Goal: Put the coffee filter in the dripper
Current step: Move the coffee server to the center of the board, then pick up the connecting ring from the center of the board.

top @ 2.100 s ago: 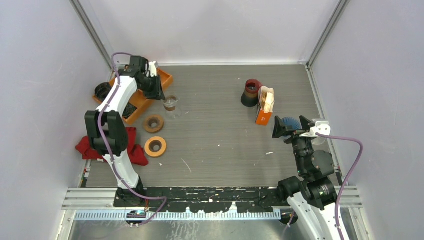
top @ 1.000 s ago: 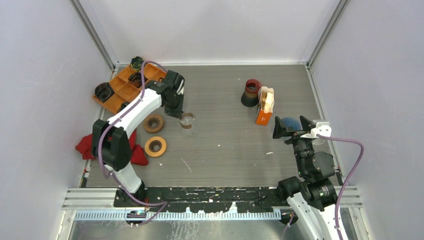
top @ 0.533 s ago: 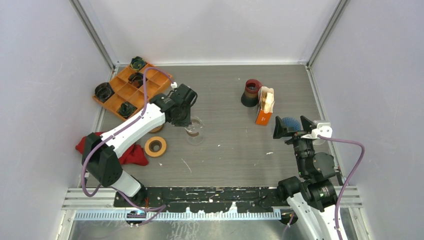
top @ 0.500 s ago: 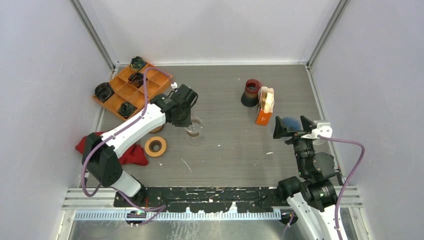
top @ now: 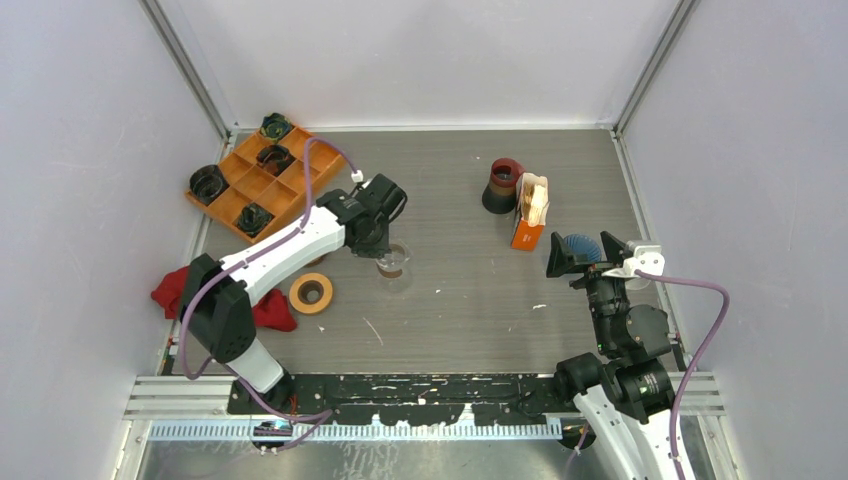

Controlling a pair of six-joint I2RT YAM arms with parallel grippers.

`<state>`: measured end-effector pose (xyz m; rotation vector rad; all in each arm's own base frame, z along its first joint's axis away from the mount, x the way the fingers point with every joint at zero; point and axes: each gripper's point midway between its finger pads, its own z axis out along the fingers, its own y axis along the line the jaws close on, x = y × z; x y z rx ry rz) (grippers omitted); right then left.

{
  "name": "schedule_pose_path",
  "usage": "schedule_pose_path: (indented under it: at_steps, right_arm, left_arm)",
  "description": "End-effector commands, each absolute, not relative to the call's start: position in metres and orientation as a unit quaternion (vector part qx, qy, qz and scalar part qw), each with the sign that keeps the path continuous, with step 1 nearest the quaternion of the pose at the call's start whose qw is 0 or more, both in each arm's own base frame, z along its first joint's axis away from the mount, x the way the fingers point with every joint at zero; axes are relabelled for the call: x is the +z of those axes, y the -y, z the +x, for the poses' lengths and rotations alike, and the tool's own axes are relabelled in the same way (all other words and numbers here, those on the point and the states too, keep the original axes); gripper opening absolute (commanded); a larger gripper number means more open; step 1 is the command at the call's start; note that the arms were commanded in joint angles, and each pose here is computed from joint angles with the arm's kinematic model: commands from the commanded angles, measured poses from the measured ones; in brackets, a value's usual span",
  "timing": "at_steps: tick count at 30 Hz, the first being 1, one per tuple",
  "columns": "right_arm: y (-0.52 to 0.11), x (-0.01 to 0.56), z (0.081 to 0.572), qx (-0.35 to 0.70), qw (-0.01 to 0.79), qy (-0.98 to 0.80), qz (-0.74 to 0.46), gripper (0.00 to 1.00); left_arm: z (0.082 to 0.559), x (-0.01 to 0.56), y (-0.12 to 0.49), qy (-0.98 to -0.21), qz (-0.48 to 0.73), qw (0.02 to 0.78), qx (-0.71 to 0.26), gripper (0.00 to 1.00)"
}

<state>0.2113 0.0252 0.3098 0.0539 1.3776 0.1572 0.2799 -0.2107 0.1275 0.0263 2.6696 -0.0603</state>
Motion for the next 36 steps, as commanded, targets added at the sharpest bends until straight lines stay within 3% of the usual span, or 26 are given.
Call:
schedule_pose_path:
  at_steps: [1, 4, 12, 17, 27, 32, 36]
  right_arm:
    - [-0.025, 0.326, 0.207, 0.083, 0.789, -0.608, 0.028, 1.00]
    - [-0.025, 0.327, 0.207, 0.083, 0.789, -0.608, 0.028, 1.00]
    - [-0.025, 0.326, 0.208, 0.083, 0.788, -0.609, 0.028, 1.00]
    - [-0.032, 0.325, 0.208, 0.092, 0.786, -0.611, 0.014, 1.00]
    - [-0.032, 0.323, 0.209, 0.092, 0.784, -0.614, 0.012, 1.00]
    - [-0.033, 0.321, 0.211, 0.090, 0.781, -0.618, 0.011, 1.00]
    - [-0.033, 0.319, 0.213, 0.088, 0.777, -0.623, 0.009, 1.00]
  left_arm:
    - [0.289, 0.134, 0.222, -0.966, 0.001, 0.256, -0.039, 0.00]
    - [0.291, 0.136, 0.220, -0.964, 0.000, 0.262, -0.036, 0.01]
    - [0.291, 0.153, 0.217, -0.959, 0.002, 0.281, -0.040, 0.22]
    - [0.293, 0.174, 0.213, -0.950, -0.002, 0.308, -0.052, 0.42]
    - [0.290, 0.215, 0.187, -0.929, -0.013, 0.363, -0.071, 0.71]
    - [0.287, 0.218, 0.159, -0.926, -0.028, 0.371, -0.066, 0.78]
    - [0.284, 0.218, 0.130, -0.923, -0.050, 0.377, -0.058, 0.95]
